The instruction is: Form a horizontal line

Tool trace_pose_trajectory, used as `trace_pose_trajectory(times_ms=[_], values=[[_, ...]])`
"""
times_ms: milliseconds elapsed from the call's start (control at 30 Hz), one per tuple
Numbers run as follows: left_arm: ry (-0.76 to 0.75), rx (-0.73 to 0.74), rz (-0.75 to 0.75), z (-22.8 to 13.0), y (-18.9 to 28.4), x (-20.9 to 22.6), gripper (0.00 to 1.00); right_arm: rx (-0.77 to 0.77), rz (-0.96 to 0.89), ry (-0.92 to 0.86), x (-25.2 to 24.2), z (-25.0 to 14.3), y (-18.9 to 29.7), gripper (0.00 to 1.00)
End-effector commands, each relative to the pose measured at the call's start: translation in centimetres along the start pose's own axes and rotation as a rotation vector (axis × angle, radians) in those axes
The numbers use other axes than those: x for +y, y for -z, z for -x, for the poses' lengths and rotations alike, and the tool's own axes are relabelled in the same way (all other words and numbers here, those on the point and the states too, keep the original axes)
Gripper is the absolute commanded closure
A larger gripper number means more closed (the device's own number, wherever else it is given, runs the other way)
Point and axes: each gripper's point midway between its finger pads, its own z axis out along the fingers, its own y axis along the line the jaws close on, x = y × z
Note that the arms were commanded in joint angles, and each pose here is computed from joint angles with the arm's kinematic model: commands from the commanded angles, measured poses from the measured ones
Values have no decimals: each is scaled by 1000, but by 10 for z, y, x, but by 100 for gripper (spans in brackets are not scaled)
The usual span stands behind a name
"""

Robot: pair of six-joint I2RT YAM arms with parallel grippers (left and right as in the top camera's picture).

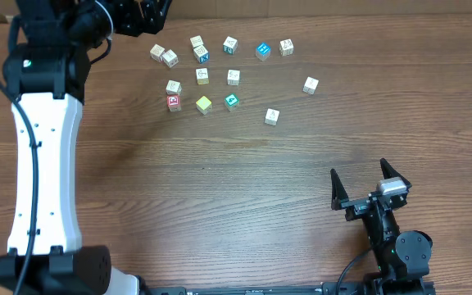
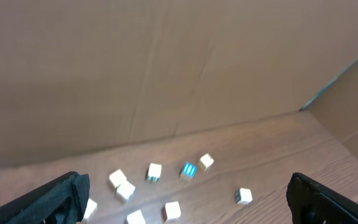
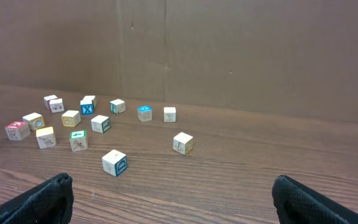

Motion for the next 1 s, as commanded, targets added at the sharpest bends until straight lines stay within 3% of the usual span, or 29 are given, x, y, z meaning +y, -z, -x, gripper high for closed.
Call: trace_pose_trajectory(times_ms=[0,300,567,867,900,933,967], values=[[20,34,33,-9,-13,14,0,-4,-4,2,-1,-2,0,0],[87,158,53,-51,-47,38,0,-4,-4,2,-1,-2,0,0],[94,171,59,-55,-48,41,0,-4,-4,2,-1,-2,0,0],[158,293,86,-87,-42,43,0,-4,-4,2,-1,-2,0,0],[159,296,86,-88,-43,44,14,-4,-4,2,-1,-2,0,0],[161,299,87,-89,-42,44,35,-4,-4,2,-1,-2,0,0],[162,301,86,-89,-43,44,65,-4,-4,2,-1,-2,0,0]])
